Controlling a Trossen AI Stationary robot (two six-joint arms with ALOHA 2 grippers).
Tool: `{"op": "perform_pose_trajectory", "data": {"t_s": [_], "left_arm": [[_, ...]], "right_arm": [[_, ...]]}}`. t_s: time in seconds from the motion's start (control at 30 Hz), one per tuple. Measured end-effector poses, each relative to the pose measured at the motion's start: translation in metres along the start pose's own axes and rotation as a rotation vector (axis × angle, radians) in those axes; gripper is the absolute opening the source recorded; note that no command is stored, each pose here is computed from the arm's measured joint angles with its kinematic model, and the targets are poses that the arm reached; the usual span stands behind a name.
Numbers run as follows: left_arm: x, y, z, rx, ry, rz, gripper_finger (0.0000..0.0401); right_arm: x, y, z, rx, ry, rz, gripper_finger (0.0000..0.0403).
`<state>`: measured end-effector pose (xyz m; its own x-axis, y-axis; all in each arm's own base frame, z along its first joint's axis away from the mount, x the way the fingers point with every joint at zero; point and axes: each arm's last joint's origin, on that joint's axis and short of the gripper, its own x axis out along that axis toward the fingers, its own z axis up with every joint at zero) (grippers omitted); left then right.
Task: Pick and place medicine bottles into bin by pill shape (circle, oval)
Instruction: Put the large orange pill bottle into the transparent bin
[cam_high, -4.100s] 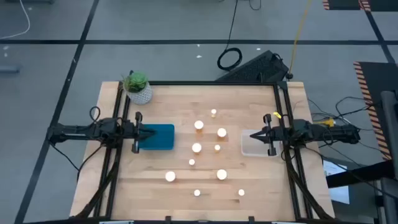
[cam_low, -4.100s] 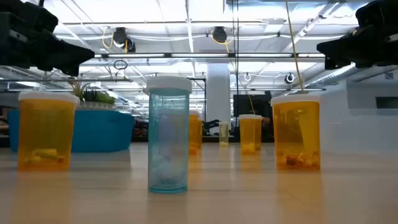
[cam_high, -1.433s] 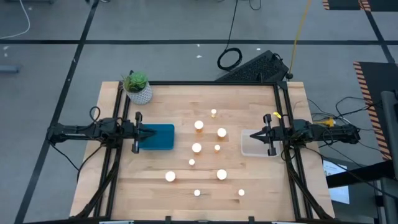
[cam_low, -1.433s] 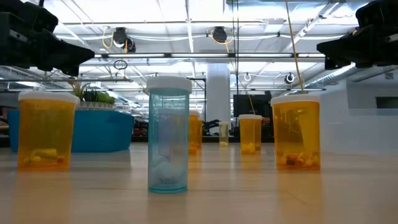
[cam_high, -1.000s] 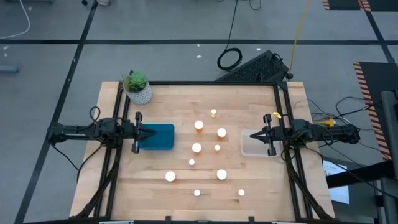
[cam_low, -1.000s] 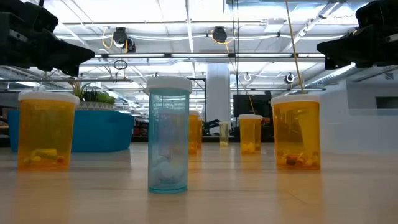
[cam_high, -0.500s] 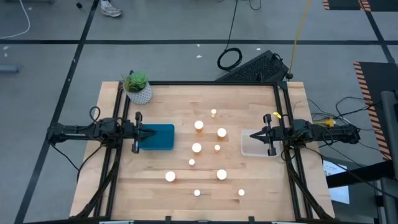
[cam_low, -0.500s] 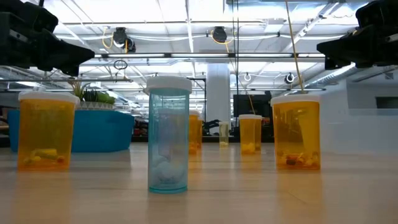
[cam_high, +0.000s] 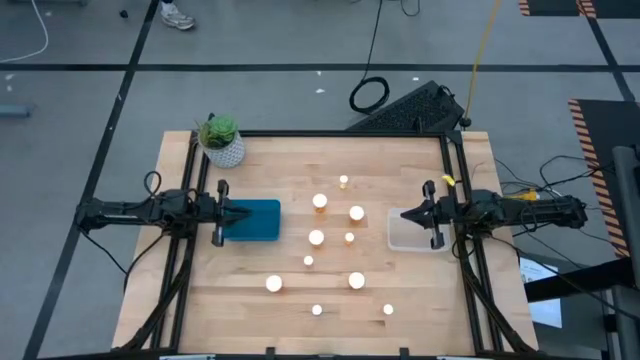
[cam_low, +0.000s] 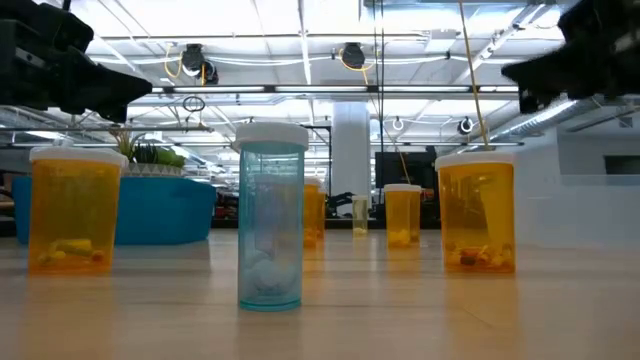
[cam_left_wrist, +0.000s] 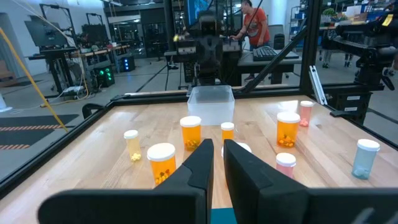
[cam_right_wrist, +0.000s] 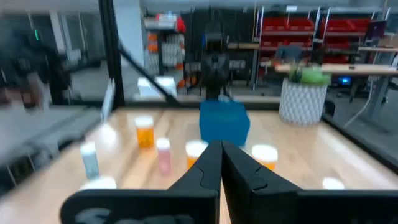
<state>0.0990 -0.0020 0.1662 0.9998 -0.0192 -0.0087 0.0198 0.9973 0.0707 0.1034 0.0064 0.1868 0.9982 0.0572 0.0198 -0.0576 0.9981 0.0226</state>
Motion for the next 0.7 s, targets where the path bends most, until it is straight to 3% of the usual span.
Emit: {"op": "perform_pose_trajectory", "data": {"t_s": [0.27, 0.5, 0.7], "left_arm": [[0.000, 0.001, 0.001, 0.000, -0.005, 0.028, 0.0042], [0.000, 0.002, 0.003, 0.004, -0.036, 0.058, 0.0042], [0.000, 0.002, 0.003, -0.006, -0.031, 0.057, 0.0042]], "right_arm": [[0.018, 0.000, 0.058, 0.064, 0.044, -0.049, 0.0000], [0.047, 0.000, 0.109, 0.110, 0.208, -0.121, 0.0000], [0.078, -0.003, 0.131, 0.079, 0.372, -0.234, 0.0000]]}}
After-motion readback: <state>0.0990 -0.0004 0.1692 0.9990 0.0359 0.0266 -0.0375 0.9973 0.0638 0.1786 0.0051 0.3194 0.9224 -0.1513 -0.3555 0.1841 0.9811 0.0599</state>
